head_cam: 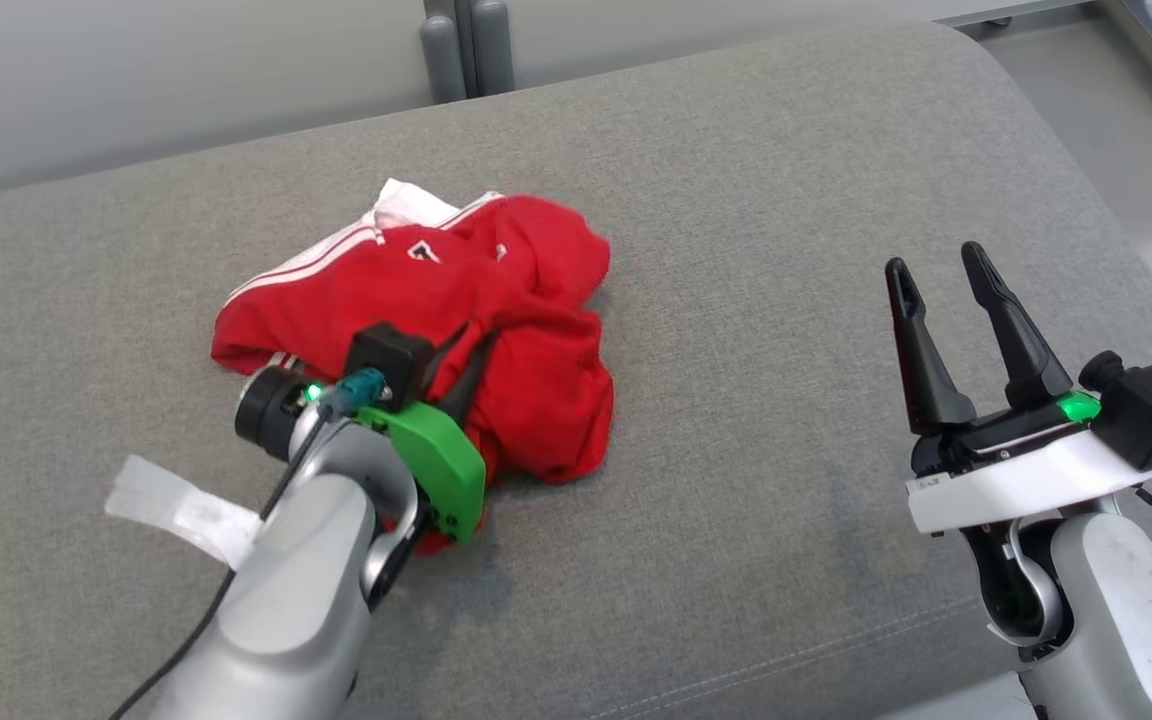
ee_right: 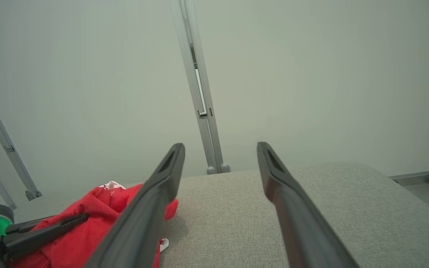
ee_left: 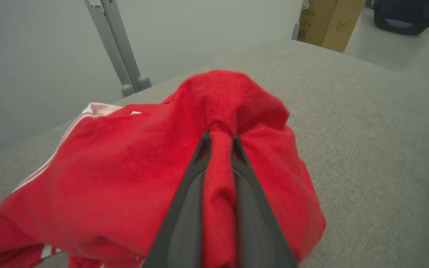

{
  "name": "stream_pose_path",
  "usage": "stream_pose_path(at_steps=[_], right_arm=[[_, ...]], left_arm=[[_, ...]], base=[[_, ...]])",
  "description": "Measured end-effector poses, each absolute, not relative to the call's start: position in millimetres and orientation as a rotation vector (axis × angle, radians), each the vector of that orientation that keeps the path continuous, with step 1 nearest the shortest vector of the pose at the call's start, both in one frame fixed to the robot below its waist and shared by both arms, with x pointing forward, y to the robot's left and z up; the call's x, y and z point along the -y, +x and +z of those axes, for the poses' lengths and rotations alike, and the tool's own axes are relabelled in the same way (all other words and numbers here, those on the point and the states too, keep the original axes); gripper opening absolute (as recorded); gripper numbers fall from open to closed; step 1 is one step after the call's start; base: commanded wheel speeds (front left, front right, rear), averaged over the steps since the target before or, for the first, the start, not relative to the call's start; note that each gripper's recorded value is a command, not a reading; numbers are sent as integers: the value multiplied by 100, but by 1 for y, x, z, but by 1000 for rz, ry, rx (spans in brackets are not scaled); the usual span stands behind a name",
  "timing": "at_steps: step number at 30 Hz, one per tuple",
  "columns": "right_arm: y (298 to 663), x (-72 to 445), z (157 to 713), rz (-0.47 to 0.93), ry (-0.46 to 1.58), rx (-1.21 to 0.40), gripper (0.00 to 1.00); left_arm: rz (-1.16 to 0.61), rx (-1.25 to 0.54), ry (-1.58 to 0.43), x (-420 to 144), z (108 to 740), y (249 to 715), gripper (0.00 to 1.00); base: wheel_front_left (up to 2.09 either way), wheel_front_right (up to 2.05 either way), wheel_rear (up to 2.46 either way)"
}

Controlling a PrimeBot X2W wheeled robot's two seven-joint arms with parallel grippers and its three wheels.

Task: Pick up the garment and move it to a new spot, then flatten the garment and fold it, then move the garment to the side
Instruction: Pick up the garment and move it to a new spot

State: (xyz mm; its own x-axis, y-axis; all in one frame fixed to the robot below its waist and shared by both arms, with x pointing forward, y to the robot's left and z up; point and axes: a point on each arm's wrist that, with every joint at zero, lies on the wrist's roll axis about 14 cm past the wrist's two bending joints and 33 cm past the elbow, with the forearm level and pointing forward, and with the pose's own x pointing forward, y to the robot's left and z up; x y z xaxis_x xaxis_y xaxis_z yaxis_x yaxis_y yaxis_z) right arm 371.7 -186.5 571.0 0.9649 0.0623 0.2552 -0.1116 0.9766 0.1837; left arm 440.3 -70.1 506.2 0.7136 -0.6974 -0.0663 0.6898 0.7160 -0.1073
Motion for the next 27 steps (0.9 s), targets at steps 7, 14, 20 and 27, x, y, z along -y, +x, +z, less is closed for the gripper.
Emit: stream_pose_path(at_steps=[7, 14, 20, 27], right_arm=[[365, 197, 564, 53, 195, 232, 100], [363, 201, 563, 41, 193, 231, 100], [363, 196, 565, 56, 198, 236, 100], [361, 188, 562, 83, 207, 228, 100]], left_arm=[[-823, -237, -48, 79, 463, 412, 0], [-833, -197, -69, 82, 473, 409, 100], [-843, -145, -112, 85, 492, 406, 100], [-814, -107, -122, 79, 505, 408, 100]], base=[[0, 0, 0], [0, 0, 0], [0, 0, 0], [0, 0, 0]])
